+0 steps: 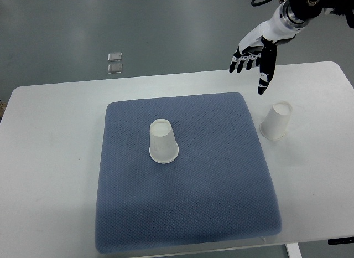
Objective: Stack paper cups
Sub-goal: 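Move the right hand over the white cup beside the pad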
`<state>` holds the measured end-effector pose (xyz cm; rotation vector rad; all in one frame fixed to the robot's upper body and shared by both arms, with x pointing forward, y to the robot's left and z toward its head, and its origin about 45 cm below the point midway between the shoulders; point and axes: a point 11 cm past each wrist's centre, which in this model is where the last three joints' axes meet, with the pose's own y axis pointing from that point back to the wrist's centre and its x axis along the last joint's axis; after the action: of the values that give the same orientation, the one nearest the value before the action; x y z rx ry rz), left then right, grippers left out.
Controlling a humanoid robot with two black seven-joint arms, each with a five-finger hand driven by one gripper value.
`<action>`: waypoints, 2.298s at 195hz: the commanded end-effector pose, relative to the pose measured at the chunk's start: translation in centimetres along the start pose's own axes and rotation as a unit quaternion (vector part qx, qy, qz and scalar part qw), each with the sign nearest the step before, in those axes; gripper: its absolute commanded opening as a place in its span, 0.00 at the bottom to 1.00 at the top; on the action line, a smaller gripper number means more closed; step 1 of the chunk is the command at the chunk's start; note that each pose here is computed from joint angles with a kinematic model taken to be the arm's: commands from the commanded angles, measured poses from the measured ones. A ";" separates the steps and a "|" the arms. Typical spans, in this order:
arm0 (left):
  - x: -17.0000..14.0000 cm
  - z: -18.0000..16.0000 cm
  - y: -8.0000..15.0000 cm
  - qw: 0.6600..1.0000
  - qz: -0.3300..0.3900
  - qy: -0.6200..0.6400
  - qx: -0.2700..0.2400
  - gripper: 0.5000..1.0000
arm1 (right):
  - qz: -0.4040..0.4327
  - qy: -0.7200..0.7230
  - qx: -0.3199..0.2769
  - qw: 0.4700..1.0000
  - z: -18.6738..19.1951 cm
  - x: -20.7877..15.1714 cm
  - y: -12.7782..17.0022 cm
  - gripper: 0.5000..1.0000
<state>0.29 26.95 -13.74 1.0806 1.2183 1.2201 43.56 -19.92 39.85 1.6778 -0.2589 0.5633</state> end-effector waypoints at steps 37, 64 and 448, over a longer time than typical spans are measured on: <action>0.0 0.0 0.0 1.000 -0.001 0.000 0.000 1.00 | 0.004 0.024 -0.018 1.000 -0.5 -0.4 3.8 0.86; -0.1 0.1 0.0 1.000 -0.001 0.000 -0.001 1.00 | 0.007 0.022 -0.019 1.000 -0.3 -0.4 4.4 0.86; 0.0 0.1 0.0 1.000 0.000 0.001 -0.001 1.00 | 0.080 -0.026 -0.136 0.987 13.4 -9.3 -12.5 0.85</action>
<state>0.40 26.96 -13.74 1.0794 1.2167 1.2210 44.30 -31.40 23.71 1.4257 -0.4708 0.5736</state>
